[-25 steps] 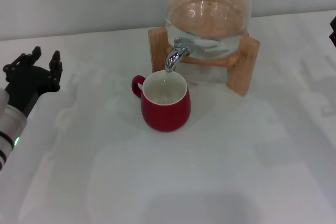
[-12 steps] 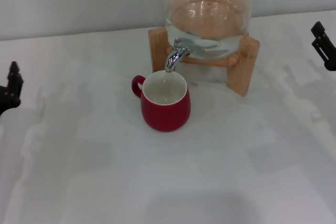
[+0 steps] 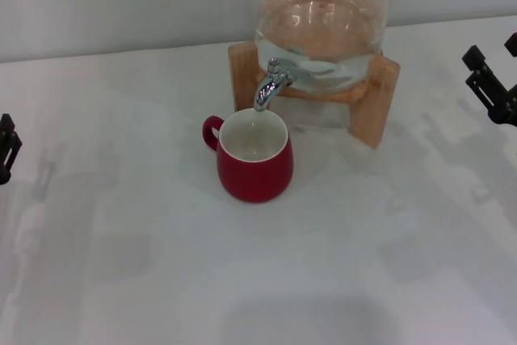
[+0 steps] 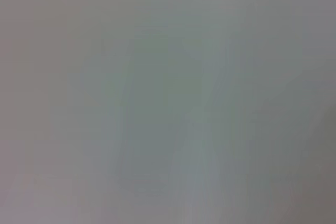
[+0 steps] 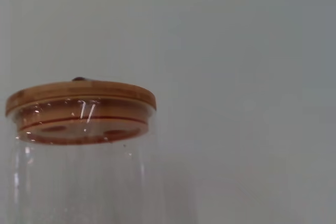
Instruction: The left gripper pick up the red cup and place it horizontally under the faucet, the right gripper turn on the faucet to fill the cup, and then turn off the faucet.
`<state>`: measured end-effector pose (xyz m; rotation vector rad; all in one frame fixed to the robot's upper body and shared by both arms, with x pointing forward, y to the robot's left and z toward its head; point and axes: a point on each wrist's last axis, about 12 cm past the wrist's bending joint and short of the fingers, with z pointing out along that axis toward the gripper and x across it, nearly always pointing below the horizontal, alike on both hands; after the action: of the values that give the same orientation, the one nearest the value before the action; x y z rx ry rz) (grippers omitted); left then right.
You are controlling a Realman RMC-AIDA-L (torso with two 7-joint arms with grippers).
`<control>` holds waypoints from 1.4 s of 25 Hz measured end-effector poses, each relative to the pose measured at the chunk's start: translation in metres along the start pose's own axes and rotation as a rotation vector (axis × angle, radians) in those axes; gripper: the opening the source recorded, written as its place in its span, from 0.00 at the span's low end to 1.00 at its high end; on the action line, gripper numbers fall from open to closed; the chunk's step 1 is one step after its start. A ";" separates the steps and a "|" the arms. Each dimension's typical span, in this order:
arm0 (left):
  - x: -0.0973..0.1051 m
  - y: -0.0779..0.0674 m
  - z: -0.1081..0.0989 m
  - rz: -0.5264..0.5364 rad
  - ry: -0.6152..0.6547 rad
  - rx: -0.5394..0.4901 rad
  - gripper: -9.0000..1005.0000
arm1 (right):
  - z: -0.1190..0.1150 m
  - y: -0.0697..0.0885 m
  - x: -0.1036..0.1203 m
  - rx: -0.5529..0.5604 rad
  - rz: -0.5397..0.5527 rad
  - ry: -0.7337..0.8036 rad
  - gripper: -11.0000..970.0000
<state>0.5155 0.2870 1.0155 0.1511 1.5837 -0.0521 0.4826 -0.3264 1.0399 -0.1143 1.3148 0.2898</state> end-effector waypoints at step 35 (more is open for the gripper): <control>0.001 0.000 -0.003 0.047 -0.011 0.008 0.88 | 0.038 0.068 0.011 -0.437 0.212 0.109 0.75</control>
<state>0.5126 0.2874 1.0150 0.1934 1.5687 -0.0226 0.5023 -0.2502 1.0447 -0.3638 1.3563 0.7593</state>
